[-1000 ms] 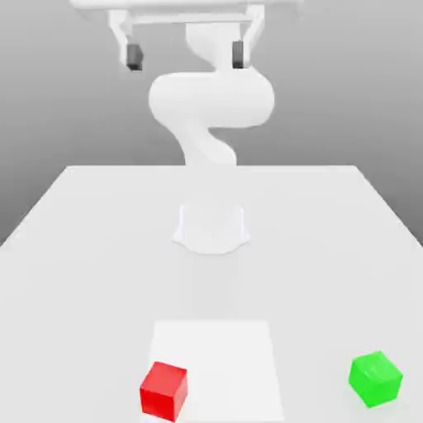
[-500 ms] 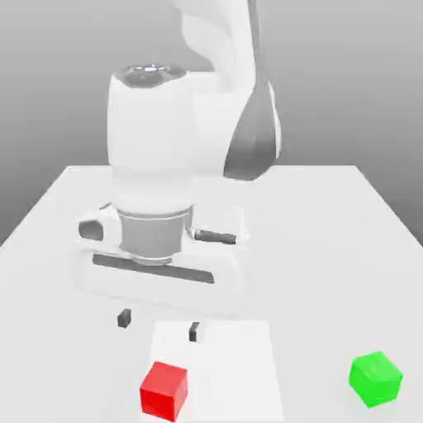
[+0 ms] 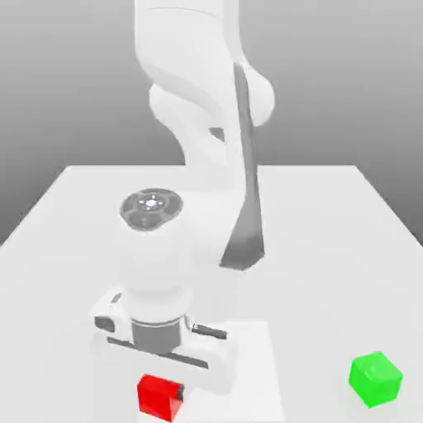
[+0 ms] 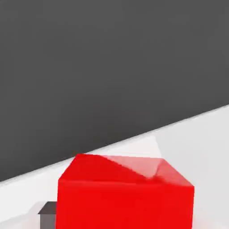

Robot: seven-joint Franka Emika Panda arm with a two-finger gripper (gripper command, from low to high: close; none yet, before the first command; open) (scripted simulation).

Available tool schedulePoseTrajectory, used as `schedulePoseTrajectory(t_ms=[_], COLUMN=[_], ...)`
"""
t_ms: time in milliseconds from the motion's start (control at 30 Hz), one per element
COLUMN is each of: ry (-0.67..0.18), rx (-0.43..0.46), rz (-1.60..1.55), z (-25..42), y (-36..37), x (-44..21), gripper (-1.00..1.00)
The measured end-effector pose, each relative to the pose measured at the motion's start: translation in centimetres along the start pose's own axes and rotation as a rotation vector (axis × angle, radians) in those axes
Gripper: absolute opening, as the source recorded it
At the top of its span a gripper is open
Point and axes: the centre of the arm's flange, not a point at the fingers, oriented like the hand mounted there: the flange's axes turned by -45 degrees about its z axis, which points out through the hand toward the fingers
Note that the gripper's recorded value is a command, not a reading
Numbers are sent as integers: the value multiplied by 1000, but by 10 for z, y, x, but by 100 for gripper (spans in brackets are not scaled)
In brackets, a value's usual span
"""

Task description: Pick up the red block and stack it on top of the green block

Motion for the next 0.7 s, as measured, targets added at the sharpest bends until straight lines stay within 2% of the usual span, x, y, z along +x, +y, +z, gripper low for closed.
schedulePoseTrajectory(t_ms=[133, 400, 700], ry=[0, -1, -2], rx=[0, -1, 0], rz=[-62, -621, -1275], z=[-40, -56, -72], y=[-12, -121, -238], x=[-3, -31, -96], gripper=[-100, -100, -100])
